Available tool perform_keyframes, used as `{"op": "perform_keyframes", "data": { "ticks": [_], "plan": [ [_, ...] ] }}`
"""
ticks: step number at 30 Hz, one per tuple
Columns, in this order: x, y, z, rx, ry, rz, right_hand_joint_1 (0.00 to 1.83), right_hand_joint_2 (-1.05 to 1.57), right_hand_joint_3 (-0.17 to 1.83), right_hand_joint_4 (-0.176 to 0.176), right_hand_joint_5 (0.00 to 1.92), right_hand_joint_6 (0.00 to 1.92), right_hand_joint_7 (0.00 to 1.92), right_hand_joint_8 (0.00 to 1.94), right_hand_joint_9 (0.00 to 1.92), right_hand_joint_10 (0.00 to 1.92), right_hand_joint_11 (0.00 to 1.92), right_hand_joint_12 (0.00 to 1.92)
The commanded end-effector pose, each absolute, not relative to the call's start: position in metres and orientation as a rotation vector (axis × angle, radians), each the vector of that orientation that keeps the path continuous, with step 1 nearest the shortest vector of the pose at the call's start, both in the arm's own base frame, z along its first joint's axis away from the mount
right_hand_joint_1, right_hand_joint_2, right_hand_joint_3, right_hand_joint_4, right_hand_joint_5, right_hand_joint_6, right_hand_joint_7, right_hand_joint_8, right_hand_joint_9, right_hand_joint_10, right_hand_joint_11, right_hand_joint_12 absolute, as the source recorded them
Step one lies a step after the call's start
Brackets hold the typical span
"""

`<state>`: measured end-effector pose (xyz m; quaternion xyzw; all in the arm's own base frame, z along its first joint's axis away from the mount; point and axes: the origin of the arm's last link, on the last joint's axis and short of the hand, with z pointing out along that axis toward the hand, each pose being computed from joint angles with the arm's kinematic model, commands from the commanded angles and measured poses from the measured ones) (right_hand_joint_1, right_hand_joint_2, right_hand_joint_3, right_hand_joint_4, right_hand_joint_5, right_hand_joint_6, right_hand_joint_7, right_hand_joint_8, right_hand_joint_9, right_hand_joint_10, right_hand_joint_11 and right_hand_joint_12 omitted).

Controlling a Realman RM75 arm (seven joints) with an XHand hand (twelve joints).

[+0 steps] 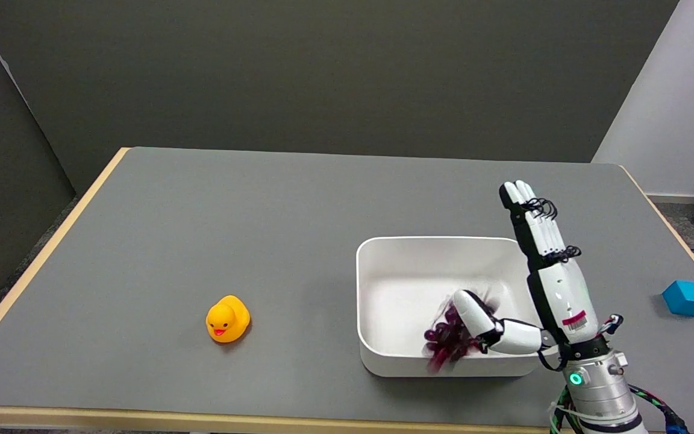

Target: Place the grape into the white box.

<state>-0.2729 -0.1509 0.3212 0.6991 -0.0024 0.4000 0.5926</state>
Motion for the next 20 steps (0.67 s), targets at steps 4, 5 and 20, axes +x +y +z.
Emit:
{"op": "perform_keyframes", "data": {
  "ticks": [4, 5, 20],
  "plan": [
    [-0.287, -0.180, 0.337, 1.596, -0.241, 1.053, 0.41, 0.54, 0.84, -0.026, 0.00, 0.10, 0.00, 0.00, 0.00, 0.00, 0.00, 0.44],
    [-0.285, -0.183, 0.337, 1.602, -0.236, 1.057, 0.40, 0.54, 0.84, -0.026, 0.00, 0.10, 0.00, 0.00, 0.00, 0.00, 0.00, 0.44],
    [-0.246, -0.168, 0.360, 1.575, -0.014, 1.324, 0.34, 0.60, 0.81, -0.019, 0.03, 0.26, 0.00, 0.03, 0.00, 0.00, 0.00, 0.48]
  ]
}}
